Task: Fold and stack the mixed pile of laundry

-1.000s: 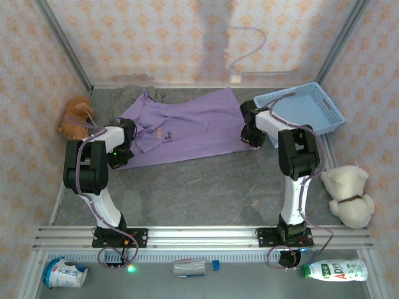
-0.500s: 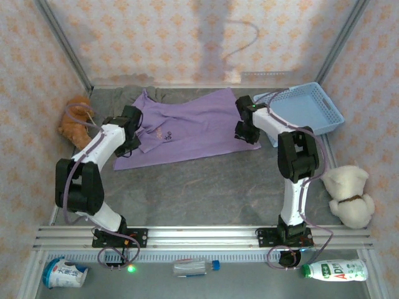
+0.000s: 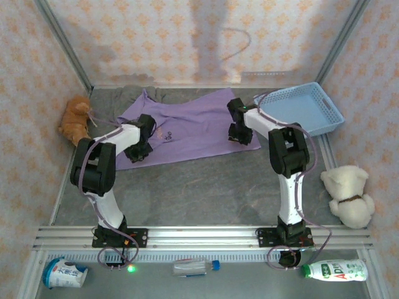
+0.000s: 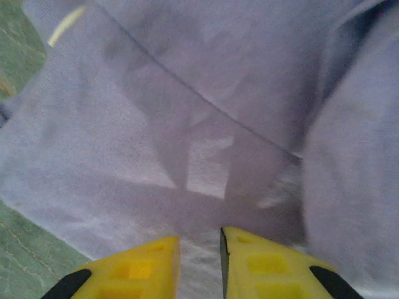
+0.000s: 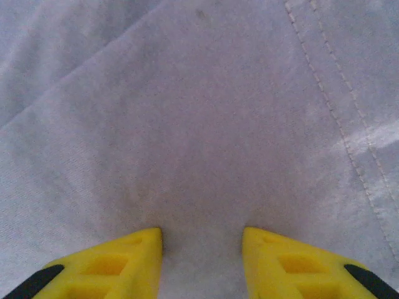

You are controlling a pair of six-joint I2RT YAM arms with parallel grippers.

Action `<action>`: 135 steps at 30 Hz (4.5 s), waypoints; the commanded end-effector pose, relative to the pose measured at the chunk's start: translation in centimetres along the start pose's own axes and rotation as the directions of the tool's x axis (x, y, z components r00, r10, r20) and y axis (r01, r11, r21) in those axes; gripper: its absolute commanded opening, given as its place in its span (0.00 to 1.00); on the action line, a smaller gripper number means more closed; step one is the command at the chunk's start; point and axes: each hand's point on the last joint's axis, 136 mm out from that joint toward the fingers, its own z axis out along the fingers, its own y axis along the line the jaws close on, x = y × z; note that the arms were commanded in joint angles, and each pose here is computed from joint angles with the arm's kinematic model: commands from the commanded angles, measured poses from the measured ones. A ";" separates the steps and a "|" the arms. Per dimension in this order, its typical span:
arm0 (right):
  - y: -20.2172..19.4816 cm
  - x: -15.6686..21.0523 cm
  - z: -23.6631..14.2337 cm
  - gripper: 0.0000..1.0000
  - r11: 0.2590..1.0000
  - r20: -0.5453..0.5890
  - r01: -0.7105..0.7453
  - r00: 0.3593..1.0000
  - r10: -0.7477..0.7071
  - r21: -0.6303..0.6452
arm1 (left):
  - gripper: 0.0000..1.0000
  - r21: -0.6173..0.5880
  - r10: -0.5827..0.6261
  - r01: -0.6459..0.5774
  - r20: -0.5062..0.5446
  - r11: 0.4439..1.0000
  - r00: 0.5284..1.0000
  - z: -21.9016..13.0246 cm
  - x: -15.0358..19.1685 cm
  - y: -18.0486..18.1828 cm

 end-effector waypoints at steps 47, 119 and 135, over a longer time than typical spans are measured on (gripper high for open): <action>-2.3 4.7 -8.6 0.54 0.997 -0.011 -0.039 0.999 0.038 -0.064 | 0.55 0.284 -0.142 0.158 -0.077 0.946 0.987 -4.5 8.6 2.6; 23.8 13.6 -7.6 0.52 0.791 0.021 0.299 0.940 -0.341 -0.533 | 0.15 0.047 0.256 -0.254 -0.036 0.966 0.966 -0.3 -6.1 0.0; 21.7 13.1 -8.2 0.51 0.827 0.053 0.320 0.941 -0.334 -0.463 | 0.37 0.237 0.271 -0.251 -0.054 0.938 0.961 -2.1 -5.4 -2.0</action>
